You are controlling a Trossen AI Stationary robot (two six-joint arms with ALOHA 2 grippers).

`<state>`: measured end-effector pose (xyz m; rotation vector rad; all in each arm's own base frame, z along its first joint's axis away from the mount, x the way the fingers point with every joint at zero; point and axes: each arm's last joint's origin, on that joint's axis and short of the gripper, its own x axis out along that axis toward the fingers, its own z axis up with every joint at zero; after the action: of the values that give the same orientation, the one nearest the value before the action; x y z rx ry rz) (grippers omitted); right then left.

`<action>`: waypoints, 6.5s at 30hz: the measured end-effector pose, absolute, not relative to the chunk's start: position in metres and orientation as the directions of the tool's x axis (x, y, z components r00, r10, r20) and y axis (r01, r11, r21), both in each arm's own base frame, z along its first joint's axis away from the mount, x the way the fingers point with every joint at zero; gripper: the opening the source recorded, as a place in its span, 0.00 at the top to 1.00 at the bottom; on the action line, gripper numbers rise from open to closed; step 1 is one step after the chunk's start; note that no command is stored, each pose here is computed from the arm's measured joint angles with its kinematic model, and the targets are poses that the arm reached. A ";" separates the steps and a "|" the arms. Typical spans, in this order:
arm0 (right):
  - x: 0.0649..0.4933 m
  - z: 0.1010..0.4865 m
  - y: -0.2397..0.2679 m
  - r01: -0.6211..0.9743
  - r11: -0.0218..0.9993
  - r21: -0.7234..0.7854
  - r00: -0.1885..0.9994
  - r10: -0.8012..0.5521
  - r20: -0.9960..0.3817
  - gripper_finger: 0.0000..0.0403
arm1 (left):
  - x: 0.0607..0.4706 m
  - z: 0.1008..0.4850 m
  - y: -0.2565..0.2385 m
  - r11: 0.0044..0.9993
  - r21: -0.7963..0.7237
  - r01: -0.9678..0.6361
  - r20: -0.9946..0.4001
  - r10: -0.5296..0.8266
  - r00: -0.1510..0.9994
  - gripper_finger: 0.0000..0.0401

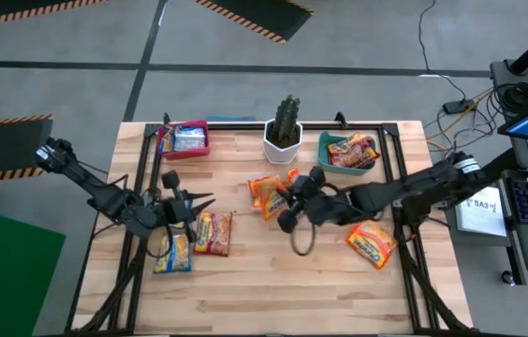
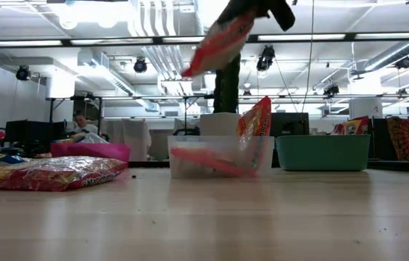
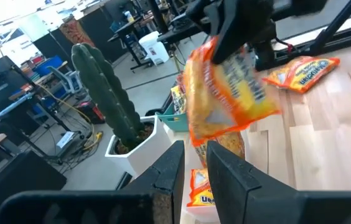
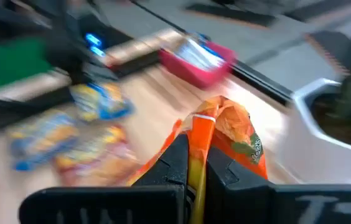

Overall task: Sort Maruchan noodles
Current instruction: Put the orange noodle pack into the transparent bin

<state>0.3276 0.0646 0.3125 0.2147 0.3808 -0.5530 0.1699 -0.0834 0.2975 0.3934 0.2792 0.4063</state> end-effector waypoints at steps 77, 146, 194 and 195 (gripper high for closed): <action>0.327 0.262 0.182 0.425 0.796 -0.430 0.585 -0.605 -0.541 0.55 | 0.191 0.283 -0.101 0.959 0.154 -0.237 -0.187 0.263 0.946 0.87; 0.182 0.244 0.087 0.719 0.618 0.319 0.522 -0.176 -0.835 0.93 | 0.218 0.260 -0.113 0.926 0.302 -0.229 -0.208 0.298 0.932 0.87; 0.193 0.137 0.098 0.850 0.401 -0.341 -0.283 -0.198 -0.939 0.98 | 0.219 0.260 -0.114 0.938 0.250 -0.240 -0.204 0.293 0.934 0.87; 0.196 0.135 0.099 0.860 0.406 -0.308 -0.250 -0.190 -0.949 0.98 | 0.219 0.260 -0.114 0.938 0.249 -0.240 -0.204 0.293 0.934 0.87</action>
<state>0.1961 0.0986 0.1346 0.6278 1.4932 -1.1255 0.2194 -0.1139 0.2598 0.2235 0.2412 0.2747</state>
